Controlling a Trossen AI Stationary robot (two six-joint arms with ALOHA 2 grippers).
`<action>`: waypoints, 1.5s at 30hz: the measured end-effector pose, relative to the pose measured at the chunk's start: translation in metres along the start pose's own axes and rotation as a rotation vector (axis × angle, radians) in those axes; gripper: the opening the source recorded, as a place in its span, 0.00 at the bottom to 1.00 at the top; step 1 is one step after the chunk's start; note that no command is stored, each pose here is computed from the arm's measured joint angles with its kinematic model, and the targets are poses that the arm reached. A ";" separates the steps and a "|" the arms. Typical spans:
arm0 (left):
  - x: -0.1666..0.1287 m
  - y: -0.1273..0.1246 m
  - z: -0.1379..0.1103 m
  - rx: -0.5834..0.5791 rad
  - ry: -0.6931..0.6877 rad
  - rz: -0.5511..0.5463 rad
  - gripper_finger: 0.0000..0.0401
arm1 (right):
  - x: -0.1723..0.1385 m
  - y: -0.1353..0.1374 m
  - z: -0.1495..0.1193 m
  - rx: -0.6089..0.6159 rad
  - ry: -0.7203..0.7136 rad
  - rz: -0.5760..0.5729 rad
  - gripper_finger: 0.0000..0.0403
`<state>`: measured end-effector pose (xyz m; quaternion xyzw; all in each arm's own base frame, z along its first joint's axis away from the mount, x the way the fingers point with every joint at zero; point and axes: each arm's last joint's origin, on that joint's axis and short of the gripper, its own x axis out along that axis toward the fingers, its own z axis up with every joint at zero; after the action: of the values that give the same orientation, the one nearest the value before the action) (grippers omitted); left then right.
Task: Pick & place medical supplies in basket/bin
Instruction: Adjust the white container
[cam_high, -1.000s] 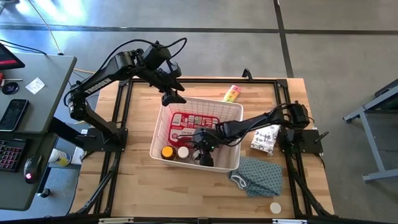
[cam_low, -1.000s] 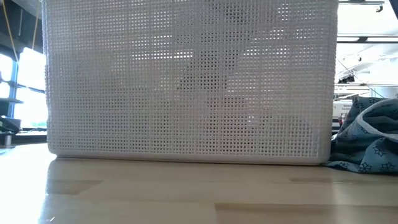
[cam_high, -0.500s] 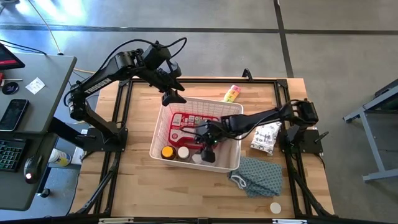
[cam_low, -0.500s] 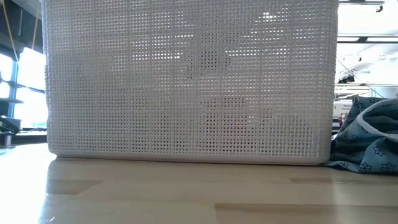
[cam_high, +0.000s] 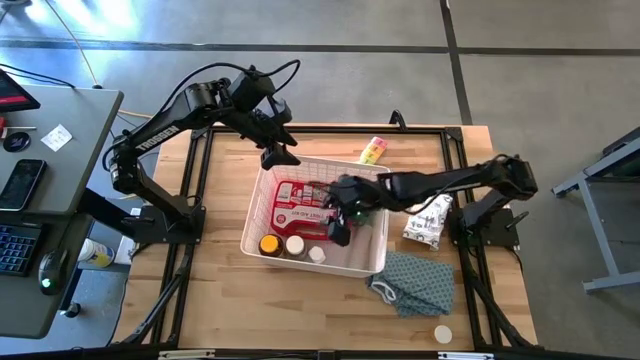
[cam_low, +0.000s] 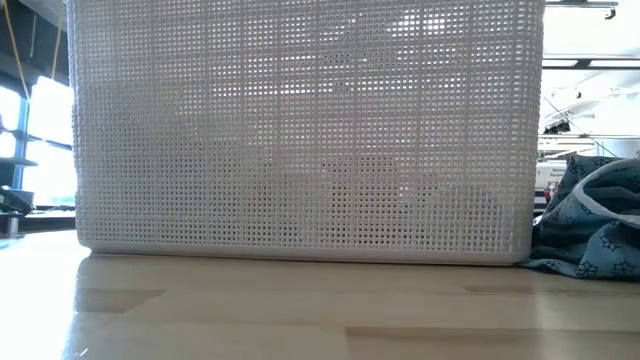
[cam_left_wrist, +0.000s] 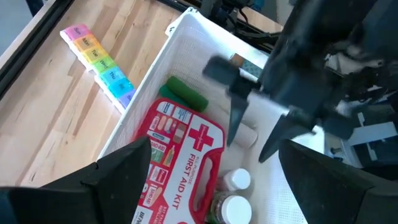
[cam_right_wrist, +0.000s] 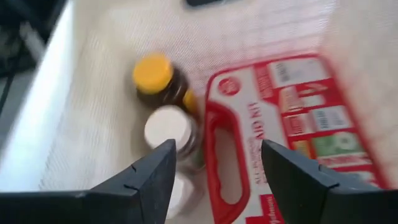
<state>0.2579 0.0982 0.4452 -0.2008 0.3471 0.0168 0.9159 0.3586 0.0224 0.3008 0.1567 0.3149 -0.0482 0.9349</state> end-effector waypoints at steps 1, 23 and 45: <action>0.000 0.000 0.000 0.000 0.000 0.000 0.96 | -0.007 0.000 0.003 0.030 -0.024 -0.014 0.56; 0.020 0.007 0.007 0.071 0.014 -0.032 0.96 | -0.179 -0.045 -0.007 0.598 -0.355 -0.579 0.40; 0.083 0.053 -0.004 -0.172 0.293 0.313 0.96 | -0.175 -0.173 0.000 0.471 0.055 -0.595 0.33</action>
<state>0.3091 0.1367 0.3703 -0.2223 0.5005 0.1591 0.8215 0.1861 -0.1429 0.3607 0.2703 0.3517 -0.3843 0.8097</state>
